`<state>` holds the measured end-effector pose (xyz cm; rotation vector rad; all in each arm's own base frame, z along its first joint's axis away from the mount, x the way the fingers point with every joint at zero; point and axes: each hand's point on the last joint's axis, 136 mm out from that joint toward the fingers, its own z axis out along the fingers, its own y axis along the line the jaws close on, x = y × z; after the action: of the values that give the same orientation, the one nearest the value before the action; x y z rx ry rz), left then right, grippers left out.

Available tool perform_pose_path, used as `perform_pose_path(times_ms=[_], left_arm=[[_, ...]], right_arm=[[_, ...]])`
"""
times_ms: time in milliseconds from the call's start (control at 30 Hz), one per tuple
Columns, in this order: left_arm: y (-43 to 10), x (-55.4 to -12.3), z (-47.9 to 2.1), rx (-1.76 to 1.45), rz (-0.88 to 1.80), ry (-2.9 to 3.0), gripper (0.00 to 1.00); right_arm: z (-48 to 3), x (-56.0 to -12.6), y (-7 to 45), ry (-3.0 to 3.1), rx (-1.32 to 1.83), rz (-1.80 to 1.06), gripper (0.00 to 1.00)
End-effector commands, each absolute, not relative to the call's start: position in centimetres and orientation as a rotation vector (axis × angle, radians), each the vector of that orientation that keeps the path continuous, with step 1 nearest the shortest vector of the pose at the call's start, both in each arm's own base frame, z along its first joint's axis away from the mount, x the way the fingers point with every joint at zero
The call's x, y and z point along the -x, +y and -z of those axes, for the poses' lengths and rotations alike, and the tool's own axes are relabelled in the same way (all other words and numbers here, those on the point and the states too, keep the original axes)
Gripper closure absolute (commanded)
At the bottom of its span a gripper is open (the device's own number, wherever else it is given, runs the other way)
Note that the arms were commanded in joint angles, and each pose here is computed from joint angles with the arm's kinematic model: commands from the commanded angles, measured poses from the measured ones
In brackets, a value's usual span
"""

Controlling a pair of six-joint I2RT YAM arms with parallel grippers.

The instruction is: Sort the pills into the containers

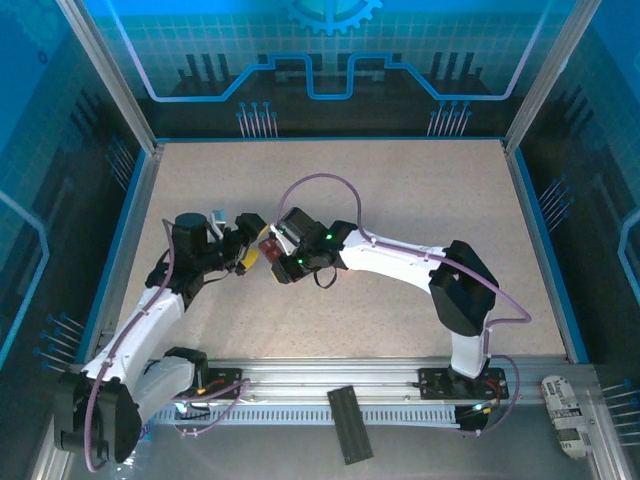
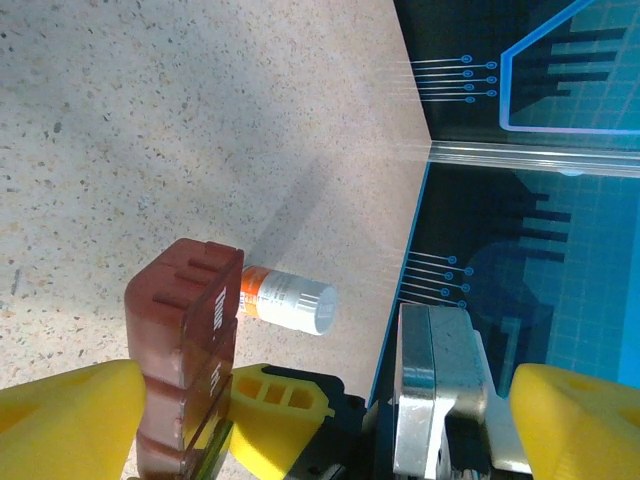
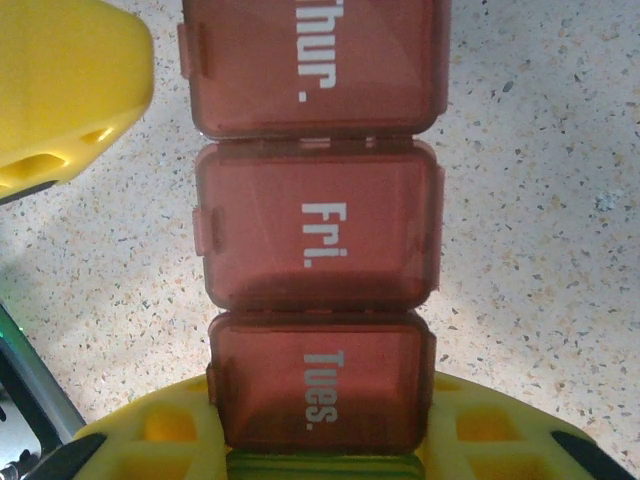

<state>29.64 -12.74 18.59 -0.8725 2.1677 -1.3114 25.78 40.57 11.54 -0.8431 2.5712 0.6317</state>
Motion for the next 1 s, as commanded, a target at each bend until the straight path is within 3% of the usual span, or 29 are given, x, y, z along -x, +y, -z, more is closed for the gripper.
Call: perform_pose_path(times_ms=[0, 967], left_arm=[[-12.5, -29.6, -18.9, 0.848, 1.272, 2.173, 0.05], [-13.7, -30.7, -19.8, 0.823, 1.313, 2.152, 0.05]], right_arm=[[-11.9, -25.7, 41.4, 2.561, 0.842, -0.67, 0.9], [-10.7, -24.9, 41.7, 2.582, 0.861, -0.682, 0.94]])
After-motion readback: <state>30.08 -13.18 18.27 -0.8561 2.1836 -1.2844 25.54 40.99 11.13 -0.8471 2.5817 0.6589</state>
